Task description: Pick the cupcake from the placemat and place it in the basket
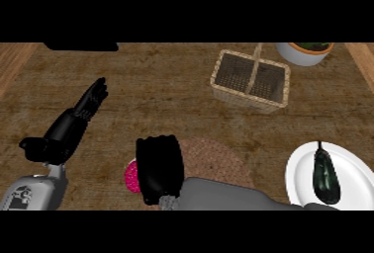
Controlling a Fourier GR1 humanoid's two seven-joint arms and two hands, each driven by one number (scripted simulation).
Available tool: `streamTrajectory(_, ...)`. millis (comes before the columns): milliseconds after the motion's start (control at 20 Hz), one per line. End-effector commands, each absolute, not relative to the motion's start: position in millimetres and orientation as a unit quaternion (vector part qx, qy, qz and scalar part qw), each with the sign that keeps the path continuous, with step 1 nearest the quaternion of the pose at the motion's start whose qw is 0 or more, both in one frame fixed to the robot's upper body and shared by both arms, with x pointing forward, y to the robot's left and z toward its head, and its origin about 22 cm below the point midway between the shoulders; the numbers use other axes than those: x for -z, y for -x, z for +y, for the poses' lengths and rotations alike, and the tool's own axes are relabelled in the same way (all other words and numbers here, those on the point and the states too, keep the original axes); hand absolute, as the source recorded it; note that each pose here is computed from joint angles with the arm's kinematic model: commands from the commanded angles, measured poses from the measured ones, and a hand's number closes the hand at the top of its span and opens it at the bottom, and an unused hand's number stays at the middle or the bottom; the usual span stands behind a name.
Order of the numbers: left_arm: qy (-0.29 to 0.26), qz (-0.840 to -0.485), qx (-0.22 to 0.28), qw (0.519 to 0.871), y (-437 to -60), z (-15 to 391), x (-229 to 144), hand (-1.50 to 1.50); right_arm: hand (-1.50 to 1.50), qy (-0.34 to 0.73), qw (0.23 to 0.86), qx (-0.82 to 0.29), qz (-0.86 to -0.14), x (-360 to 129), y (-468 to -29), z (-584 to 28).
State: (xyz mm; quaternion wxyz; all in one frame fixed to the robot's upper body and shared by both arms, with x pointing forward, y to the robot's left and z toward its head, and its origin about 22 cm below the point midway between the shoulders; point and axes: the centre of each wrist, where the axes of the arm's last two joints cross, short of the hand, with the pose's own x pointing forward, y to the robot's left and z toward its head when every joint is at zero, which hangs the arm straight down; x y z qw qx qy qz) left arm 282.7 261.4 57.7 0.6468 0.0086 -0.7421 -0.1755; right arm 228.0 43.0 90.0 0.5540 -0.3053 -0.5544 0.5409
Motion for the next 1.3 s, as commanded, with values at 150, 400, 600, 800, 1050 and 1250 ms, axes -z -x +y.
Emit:
streamTrajectory(150, -0.009, -0.733, 0.18, 0.656, -284, 261, -51, 0.0, 1.5, 0.248, 0.624, -0.392, -0.629, -155, -219, 47)
streamTrajectory(400, -0.014, -0.731, 0.177, 0.659, -281, 266, -48, 0.0, 1.5, 0.21, 0.58, -0.274, -0.738, -201, -214, 45)
streamTrajectory(600, -0.012, -0.737, 0.166, 0.655, -281, 267, -55, 0.0, 1.5, 0.211, 0.568, -0.234, -0.761, -240, -202, 42)
streamTrajectory(800, -0.02, -0.735, 0.163, 0.658, -281, 266, -50, 0.0, 1.5, 0.232, 0.576, -0.212, -0.754, -262, -199, 37)
streamTrajectory(1050, -0.018, -0.736, 0.161, 0.657, -280, 271, -55, 0.0, 1.5, 0.307, 0.569, -0.188, -0.739, -289, -222, 40)
streamTrajectory(1250, -0.021, -0.739, 0.168, 0.652, -284, 272, -51, 0.0, 1.5, 0.328, 0.57, -0.175, -0.733, -312, -233, 39)
